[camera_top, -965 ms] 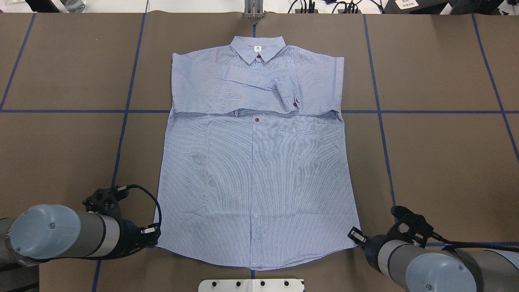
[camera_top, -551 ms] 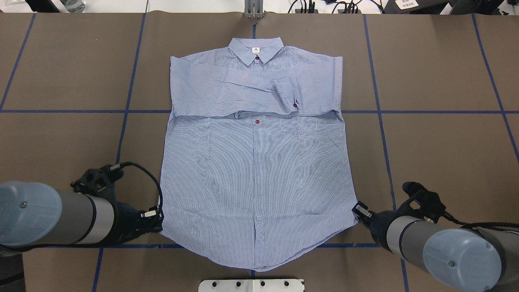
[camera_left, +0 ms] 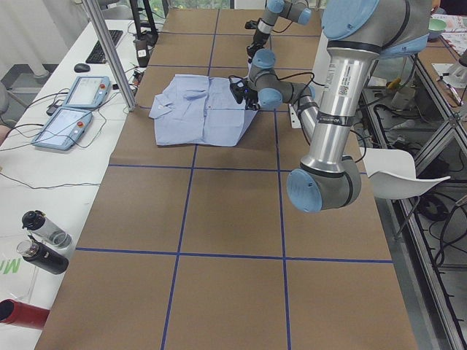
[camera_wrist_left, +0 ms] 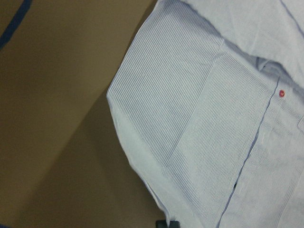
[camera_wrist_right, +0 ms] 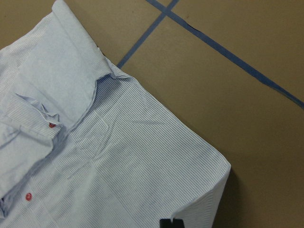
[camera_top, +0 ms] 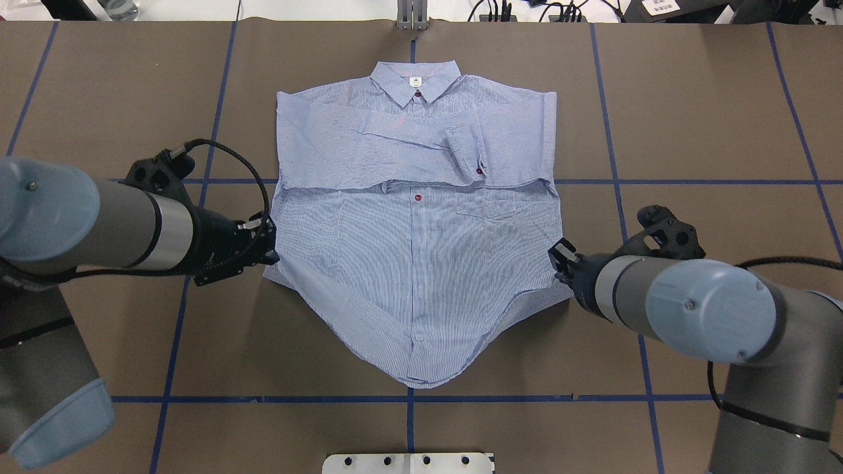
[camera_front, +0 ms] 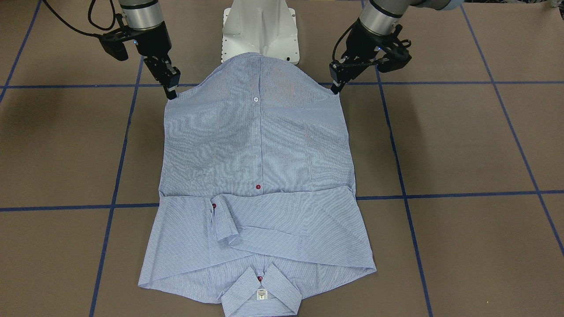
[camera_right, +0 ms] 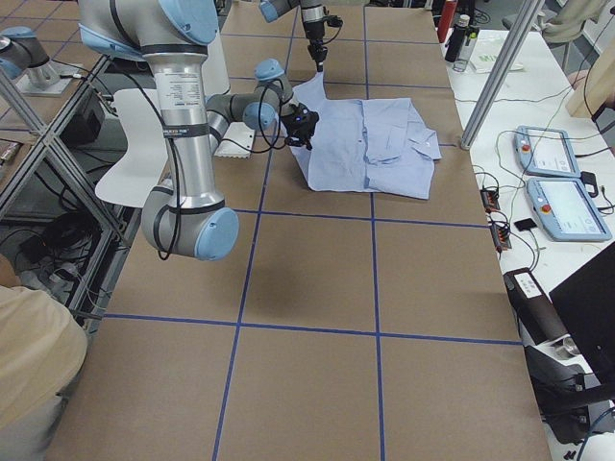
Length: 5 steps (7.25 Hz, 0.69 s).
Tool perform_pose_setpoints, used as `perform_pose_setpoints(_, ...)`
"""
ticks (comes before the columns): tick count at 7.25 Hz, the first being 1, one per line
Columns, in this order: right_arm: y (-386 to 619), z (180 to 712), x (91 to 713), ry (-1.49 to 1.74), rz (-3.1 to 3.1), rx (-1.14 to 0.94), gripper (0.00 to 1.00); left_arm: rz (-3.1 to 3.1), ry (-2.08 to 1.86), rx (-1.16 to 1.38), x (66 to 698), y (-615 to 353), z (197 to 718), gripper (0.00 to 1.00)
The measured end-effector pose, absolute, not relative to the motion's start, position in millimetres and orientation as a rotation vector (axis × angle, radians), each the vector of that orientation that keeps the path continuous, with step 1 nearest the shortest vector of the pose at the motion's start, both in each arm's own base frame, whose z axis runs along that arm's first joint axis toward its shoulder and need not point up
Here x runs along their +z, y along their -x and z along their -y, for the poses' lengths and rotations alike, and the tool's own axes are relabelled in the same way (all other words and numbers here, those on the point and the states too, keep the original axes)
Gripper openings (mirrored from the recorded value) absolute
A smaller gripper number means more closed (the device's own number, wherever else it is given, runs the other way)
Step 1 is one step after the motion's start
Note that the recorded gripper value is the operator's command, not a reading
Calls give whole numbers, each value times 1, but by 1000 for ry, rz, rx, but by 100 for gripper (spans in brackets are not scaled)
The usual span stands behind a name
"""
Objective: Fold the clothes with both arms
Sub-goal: 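Lift the hem with both grippers and fold it toward the collar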
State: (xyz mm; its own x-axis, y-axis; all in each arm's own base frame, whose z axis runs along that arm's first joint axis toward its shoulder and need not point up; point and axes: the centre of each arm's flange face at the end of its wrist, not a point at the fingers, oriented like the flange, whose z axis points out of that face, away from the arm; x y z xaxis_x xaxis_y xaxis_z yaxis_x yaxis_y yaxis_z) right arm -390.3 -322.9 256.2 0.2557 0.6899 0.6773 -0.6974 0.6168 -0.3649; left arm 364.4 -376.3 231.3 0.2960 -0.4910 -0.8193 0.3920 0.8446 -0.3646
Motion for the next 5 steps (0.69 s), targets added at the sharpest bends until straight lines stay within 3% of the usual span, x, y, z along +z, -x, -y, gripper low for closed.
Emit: perform_pose_setpoints(5,349,422,237,-93,857,1128,0,-1117,77,-716,240,-328,460,0)
